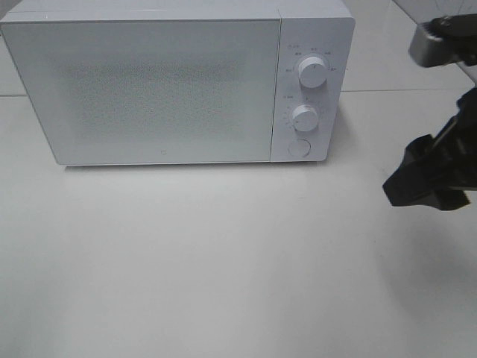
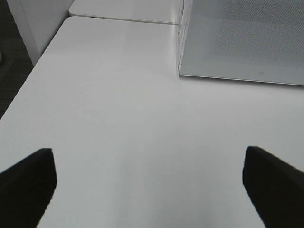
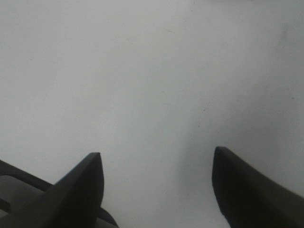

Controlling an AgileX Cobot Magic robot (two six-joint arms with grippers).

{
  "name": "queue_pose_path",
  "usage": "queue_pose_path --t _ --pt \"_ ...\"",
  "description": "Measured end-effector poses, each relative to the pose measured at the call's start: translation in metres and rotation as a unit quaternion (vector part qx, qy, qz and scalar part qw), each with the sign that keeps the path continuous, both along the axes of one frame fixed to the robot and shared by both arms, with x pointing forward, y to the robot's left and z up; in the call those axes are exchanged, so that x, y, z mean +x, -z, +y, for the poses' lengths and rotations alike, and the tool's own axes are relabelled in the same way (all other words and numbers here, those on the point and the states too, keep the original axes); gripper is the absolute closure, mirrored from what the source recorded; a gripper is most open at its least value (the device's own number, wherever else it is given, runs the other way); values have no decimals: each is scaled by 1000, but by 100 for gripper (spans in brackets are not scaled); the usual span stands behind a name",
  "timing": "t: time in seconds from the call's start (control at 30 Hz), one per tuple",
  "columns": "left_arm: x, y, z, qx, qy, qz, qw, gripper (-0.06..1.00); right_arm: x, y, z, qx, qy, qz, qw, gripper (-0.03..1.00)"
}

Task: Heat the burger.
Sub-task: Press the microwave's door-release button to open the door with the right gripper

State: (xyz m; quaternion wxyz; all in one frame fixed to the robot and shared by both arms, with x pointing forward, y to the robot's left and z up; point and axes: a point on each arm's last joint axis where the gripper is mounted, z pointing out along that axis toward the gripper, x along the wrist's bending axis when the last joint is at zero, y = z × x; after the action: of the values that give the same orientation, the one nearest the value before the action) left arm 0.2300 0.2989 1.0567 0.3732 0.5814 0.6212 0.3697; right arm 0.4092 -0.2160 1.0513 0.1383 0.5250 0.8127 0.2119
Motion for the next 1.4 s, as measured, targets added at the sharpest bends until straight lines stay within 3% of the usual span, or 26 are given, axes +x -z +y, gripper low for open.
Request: queue_pose_path --t 0.33,0.63,0.77,1.17,1.4 --pt "0 0 0 0 0 0 1000 -5 -42 -29 -23 6 2 -44 999 33" --pt "0 0 0 0 0 0 1000 -5 -93 -36 -54 14 8 -121 992 18" --pt "0 0 0 0 0 0 1000 -5 -119 -30 -70 18 23 -161 987 17" --pt "0 0 0 0 0 0 1000 -5 -156 -8 -90 24 121 -207 970 20" --pt "0 0 0 0 0 0 1000 -5 -172 1 -91 58 152 -266 950 20"
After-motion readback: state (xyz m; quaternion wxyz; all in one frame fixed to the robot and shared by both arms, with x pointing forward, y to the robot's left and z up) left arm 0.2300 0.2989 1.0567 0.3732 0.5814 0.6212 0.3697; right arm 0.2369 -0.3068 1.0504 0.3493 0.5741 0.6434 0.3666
